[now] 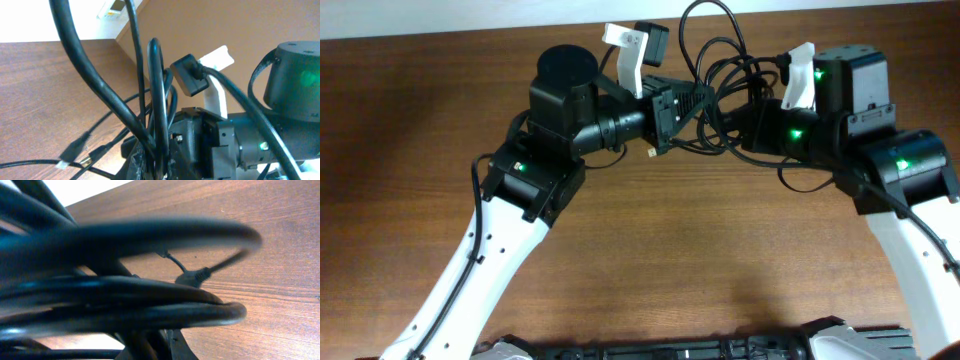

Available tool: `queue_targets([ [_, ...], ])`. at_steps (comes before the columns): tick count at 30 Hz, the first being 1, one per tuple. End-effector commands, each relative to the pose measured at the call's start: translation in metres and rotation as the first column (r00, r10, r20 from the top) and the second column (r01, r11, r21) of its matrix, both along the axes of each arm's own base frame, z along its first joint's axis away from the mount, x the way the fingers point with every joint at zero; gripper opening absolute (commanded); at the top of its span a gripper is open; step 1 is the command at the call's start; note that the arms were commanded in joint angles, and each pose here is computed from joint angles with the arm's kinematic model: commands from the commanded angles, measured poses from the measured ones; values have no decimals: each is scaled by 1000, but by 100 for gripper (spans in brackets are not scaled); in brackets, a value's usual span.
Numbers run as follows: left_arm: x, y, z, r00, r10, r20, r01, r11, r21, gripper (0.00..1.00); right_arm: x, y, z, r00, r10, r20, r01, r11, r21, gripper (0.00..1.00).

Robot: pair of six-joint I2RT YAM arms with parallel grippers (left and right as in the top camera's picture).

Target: Untangle cables

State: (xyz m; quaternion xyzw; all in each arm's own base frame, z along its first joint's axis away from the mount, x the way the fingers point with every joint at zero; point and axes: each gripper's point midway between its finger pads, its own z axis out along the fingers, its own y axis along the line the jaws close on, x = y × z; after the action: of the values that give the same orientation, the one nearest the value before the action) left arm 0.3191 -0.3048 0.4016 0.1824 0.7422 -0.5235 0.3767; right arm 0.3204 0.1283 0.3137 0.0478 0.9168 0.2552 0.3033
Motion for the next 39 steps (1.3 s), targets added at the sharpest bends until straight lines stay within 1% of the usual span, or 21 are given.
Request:
queue_targets([
  [1,15,16,25,995,95,41,-93,994,-51,0,1,-9,-17,999,-1,-34,-2,997,-82,4],
  [7,37,43,26,982,189,10,-188,980,-63,0,0,-18,-23,999,-25,-46,18,991,-133,4],
  [10,49,59,25,970,238,-49,-242,967,-85,0,-2,-23,-26,998,-38,-56,28,987,-160,4],
  [13,60,76,25,955,285,-84,-293,951,-99,0,-5,-23,-28,998,-8,-58,-3,983,-184,4],
  [19,66,88,24,946,312,-84,-319,943,-95,0,-6,-24,-29,998,-8,-64,-4,983,-186,4],
  [20,66,88,22,945,313,-90,-321,943,-89,10,-6,-23,-29,998,-8,-64,-4,983,-185,4],
  [21,66,88,19,944,313,-104,-322,943,-80,24,-6,-23,-29,998,-8,-64,-4,983,-185,4],
  [22,65,89,13,942,314,-122,-323,944,-63,48,-6,-23,-29,998,-8,-62,-3,983,-185,4],
  [23,64,89,9,941,314,-128,-322,946,-48,69,-5,-23,-28,998,-8,-59,-3,983,-184,4],
  [24,63,89,3,941,313,-132,-319,947,-27,82,-4,-23,-27,999,-8,-51,-2,983,-181,4],
  [25,61,90,-1,939,312,-141,-317,948,-10,93,-2,-22,-26,999,-6,-44,-2,984,-177,4],
  [26,59,90,-7,937,310,-162,-313,950,5,99,0,-21,-24,999,-6,-33,0,985,-173,4],
  [28,54,88,-16,935,294,-198,-294,955,28,99,4,-20,-21,1000,-5,-14,3,987,-163,4],
  [31,39,80,-22,967,195,-165,-188,981,58,99,9,-16,-15,1000,-18,9,19,991,-132,4],
  [34,30,77,-28,968,158,-193,-147,987,71,99,15,-11,-8,999,-18,36,21,995,-96,4],
  [36,26,74,-33,966,150,-212,-135,987,81,99,16,0,0,998,23,58,-21,999,-40,4],
  [39,22,67,-32,969,132,-210,-117,990,81,99,16,15,11,998,37,59,-41,997,66,4],
])
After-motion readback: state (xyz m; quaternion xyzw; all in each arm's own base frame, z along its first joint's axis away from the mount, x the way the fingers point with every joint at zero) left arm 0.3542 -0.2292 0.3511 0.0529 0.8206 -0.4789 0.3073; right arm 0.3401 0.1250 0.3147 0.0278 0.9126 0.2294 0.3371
